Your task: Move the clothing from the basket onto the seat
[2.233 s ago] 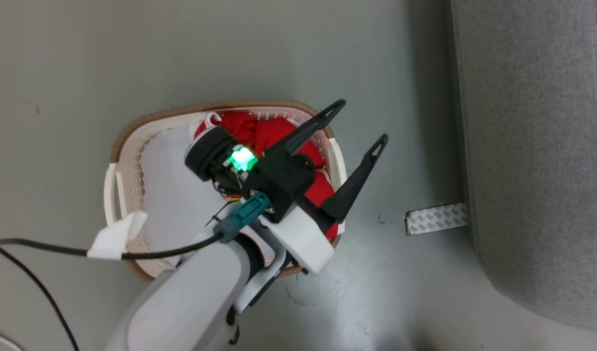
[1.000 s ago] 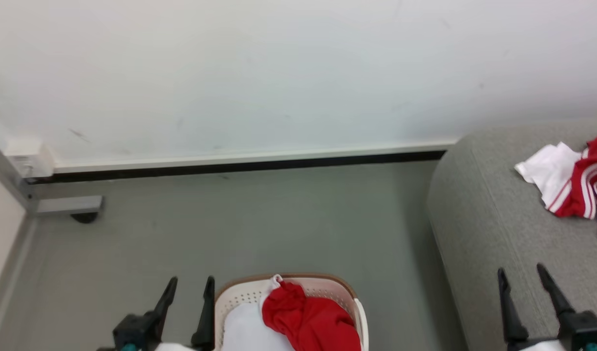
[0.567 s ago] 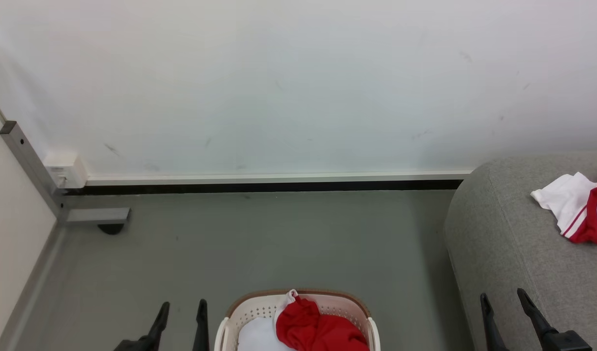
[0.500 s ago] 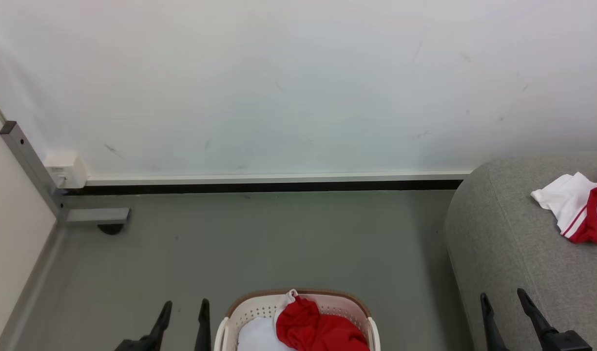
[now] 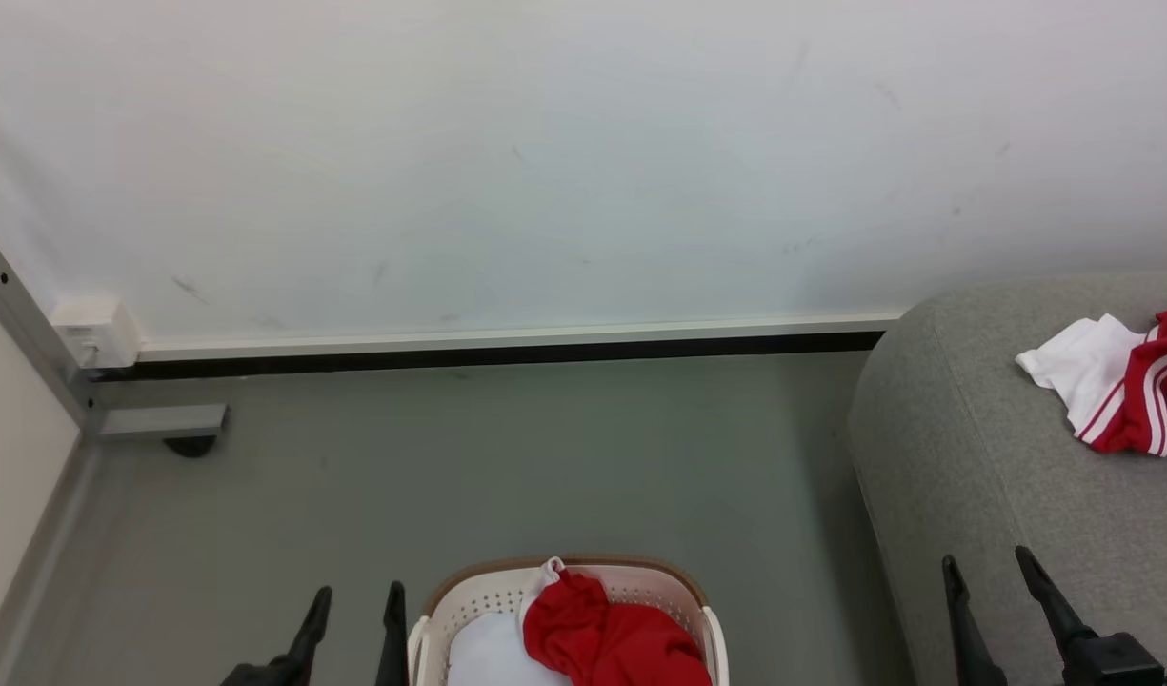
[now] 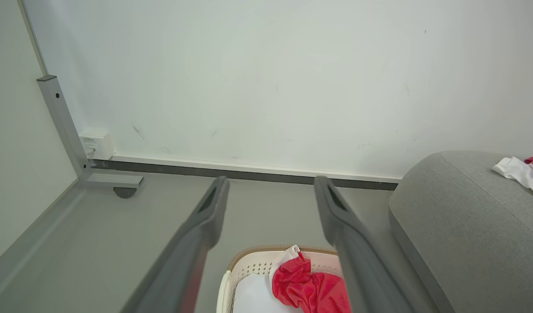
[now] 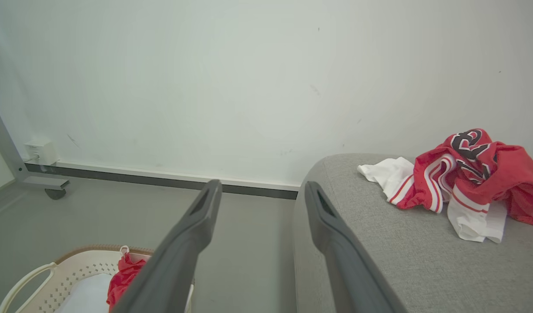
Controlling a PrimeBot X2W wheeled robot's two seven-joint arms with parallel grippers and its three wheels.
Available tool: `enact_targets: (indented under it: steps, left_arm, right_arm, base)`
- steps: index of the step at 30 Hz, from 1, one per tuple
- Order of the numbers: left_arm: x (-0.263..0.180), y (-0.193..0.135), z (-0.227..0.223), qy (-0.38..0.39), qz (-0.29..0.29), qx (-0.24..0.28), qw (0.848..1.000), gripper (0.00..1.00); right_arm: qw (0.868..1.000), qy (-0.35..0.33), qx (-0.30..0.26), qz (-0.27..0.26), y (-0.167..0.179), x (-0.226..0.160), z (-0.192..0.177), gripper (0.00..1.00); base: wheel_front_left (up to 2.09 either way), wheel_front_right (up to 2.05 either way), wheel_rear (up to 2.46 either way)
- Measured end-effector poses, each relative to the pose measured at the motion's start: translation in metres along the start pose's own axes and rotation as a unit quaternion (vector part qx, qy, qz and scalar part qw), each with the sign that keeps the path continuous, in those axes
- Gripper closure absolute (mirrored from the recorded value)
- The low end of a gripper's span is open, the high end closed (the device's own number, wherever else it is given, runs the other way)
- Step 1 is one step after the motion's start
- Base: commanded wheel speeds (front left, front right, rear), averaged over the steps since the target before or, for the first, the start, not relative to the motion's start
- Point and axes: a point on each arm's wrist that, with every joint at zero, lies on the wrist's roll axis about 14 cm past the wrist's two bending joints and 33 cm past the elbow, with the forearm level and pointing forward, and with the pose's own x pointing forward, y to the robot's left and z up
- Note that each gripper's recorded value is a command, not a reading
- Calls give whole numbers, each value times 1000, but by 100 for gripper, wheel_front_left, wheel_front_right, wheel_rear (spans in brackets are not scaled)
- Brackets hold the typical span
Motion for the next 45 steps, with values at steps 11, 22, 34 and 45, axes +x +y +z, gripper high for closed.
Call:
enact_targets:
  steps: [11,22,34,45]
  left_arm:
    - [62,-65,-32,69,-109,9,992,0]
    - [129,-113,-146,251,-199,30,947,0]
    - [120,-125,-292,408,-229,23,884,0]
    - [96,-124,-374,486,-248,28,837,0]
  right_arm:
    - [998,-24,-27,-44,-33,24,18,0]
    - [997,10,-46,-56,-50,78,-15,0]
    - [991,79,-71,-79,-75,94,-76,0]
    - [985,121,-93,-86,-86,91,-109,0]
  base:
    - [0,0,0]
    - [0,0,0]
    - [0,0,0]
    - [7,7,7]
